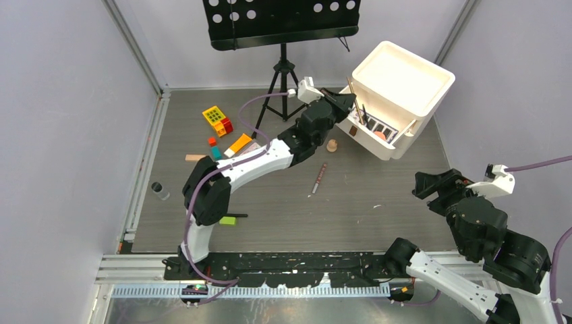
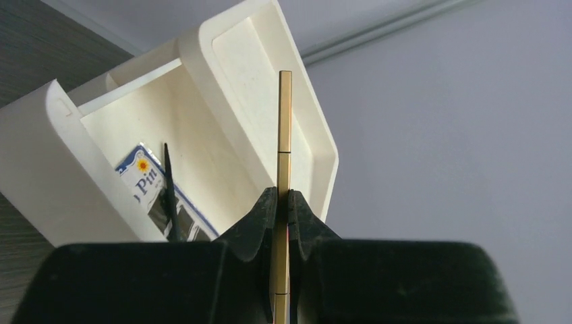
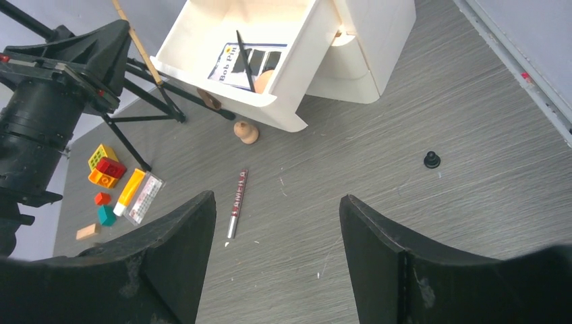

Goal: Organize the makeup
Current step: Place the makeup tool in the drawer.

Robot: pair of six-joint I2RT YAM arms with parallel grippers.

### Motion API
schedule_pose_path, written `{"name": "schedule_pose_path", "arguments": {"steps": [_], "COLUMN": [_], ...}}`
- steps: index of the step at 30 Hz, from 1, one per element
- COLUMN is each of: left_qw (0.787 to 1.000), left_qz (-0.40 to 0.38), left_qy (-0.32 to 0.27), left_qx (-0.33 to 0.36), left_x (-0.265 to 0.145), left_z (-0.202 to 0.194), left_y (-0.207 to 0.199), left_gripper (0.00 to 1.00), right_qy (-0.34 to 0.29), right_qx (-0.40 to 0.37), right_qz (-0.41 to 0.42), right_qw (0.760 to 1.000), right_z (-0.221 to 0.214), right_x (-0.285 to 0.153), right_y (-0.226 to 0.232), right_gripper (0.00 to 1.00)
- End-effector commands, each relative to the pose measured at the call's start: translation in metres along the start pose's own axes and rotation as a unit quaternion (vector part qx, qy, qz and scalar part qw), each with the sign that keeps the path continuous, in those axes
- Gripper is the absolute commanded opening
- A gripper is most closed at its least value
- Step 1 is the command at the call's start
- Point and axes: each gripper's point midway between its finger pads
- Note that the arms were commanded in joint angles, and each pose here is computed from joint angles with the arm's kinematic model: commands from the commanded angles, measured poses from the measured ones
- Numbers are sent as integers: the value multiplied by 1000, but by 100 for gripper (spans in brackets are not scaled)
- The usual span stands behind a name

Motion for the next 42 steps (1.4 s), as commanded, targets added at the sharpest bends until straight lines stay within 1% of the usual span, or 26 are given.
{"name": "schedule_pose_path", "arguments": {"steps": [1,5,13,14,18,22,24,30,32,34,37,40,42], "left_qw": [995,994,995,995,996,996,996,996,996,996,995,992,991], "left_qz": [17,1,-5,-9,-22,-27,-28,-43,-54,-69,-91,-112,-114], "left_qy": [-70,-68,-68,-67,-57,-54,-54,-56,-57,-54,-51,-59,-58], "left_qx": [-67,-80,-72,-71,-63,-61,-58,-48,-37,-20,6,30,49], "left_x": [11,25,36,37,41,42,42,36,31,24,12,-7,-20], "left_z": [23,9,-9,-10,-20,-24,-23,-19,-13,-8,1,15,26], "left_y": [-15,-20,-22,-24,-27,-27,-26,-32,-38,-47,-57,-62,-58], "left_gripper": [0,0,0,2,13,33,41,50,54,56,62,64,65], "right_qy": [-31,-32,-40,-40,-42,-46,-46,-53,-51,-44,-29,3,18], "right_qx": [30,33,36,35,34,33,31,23,5,-22,-75,-123,-139], "right_qz": [-11,-9,-13,-13,-15,-16,-17,-24,-29,-42,-50,-32,-14], "right_qw": [999,999,998,998,998,998,998,998,998,998,996,992,990], "right_z": [17,18,23,23,23,25,25,28,29,31,31,23,19], "right_x": [-4,-5,-9,-9,-9,-9,-10,-9,-7,-4,6,20,29], "right_y": [-3,-5,-11,-12,-15,-16,-16,-16,-12,-5,18,58,83], "right_gripper": [72,72,72,72,72,72,72,72,72,72,74,74,74]}}
Point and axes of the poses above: each gripper's point midway between its finger pads, its own x axis out along the fingers, its own y axis along the line the jaws close on, z = x × y, and after that the axes turned 10 degrees about x, right-handed
